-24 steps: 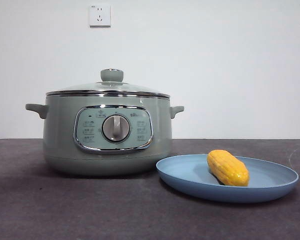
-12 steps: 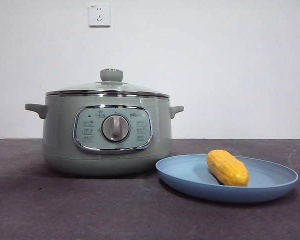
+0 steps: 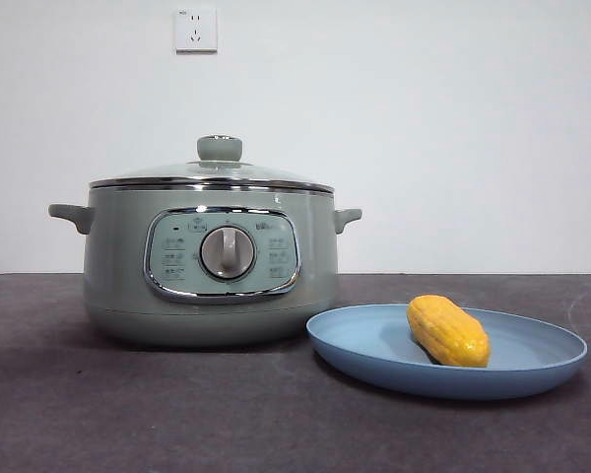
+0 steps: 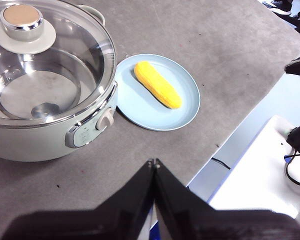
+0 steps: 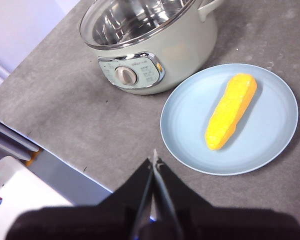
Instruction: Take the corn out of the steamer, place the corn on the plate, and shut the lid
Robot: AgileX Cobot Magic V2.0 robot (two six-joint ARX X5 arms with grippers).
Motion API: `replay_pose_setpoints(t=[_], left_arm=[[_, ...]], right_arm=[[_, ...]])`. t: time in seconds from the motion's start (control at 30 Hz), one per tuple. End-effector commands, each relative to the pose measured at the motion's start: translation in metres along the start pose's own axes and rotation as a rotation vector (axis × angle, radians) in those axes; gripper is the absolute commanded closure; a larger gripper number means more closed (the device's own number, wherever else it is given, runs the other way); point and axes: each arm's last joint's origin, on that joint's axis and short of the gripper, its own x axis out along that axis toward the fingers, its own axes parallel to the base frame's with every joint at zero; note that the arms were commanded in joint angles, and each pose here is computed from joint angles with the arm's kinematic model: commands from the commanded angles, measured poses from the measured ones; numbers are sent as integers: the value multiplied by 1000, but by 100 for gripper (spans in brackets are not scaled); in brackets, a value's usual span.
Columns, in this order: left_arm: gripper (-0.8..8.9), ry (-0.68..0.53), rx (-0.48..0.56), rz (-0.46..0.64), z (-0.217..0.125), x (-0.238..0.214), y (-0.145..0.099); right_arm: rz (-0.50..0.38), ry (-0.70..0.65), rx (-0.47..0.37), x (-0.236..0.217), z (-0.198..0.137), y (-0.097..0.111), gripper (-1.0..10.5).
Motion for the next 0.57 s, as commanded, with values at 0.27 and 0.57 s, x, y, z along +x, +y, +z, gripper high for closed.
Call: replay_pose_setpoints(t=[0.27,0.57], left_arm=[[817,-261,321,149,17,-18,3],[817,-613,407,449,-16,-42,18]], right_arm=[[-2,4,-4,2,-1,-1,946],[-2,4,-4,2,-1,-1,946]])
